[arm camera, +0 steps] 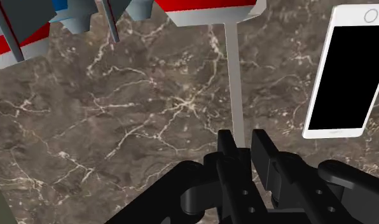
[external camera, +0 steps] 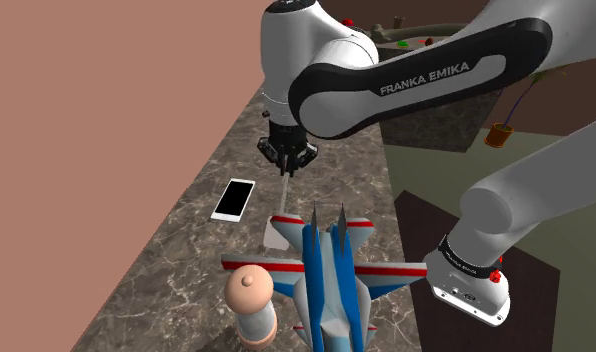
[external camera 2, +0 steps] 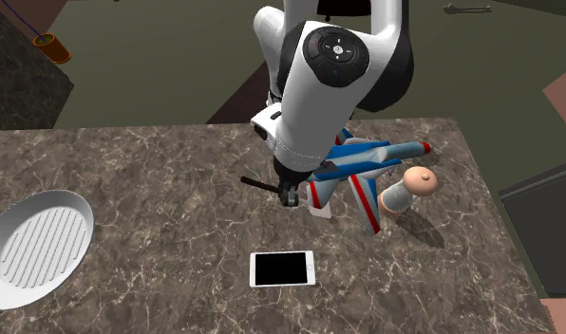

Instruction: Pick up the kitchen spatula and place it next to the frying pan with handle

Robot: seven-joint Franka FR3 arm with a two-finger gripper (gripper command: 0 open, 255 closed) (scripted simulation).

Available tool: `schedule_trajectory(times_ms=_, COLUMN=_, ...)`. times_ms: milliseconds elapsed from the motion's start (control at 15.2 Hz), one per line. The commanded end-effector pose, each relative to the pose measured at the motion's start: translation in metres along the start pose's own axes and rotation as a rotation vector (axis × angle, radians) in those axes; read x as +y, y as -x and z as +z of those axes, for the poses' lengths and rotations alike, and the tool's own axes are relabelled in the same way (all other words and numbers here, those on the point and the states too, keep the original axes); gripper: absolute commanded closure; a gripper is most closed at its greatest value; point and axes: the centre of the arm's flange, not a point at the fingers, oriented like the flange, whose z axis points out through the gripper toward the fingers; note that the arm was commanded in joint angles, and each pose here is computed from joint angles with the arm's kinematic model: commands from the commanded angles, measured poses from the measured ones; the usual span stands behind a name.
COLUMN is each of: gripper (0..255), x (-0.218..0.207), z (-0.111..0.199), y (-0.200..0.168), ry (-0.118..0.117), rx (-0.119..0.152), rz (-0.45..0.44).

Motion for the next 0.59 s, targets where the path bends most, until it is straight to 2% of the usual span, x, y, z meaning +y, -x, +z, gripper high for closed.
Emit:
schedule_trajectory(times_ms=0, gripper=255, x=0.001, z=0.003, y=-0.026, ry=0.0, rx=0.0, rz=-0.001)
schedule_trajectory(times_ms=528, gripper=255, x=0.003, z=0.019, y=-0.13, ry=0.0, rx=0.0, rz=-0.001)
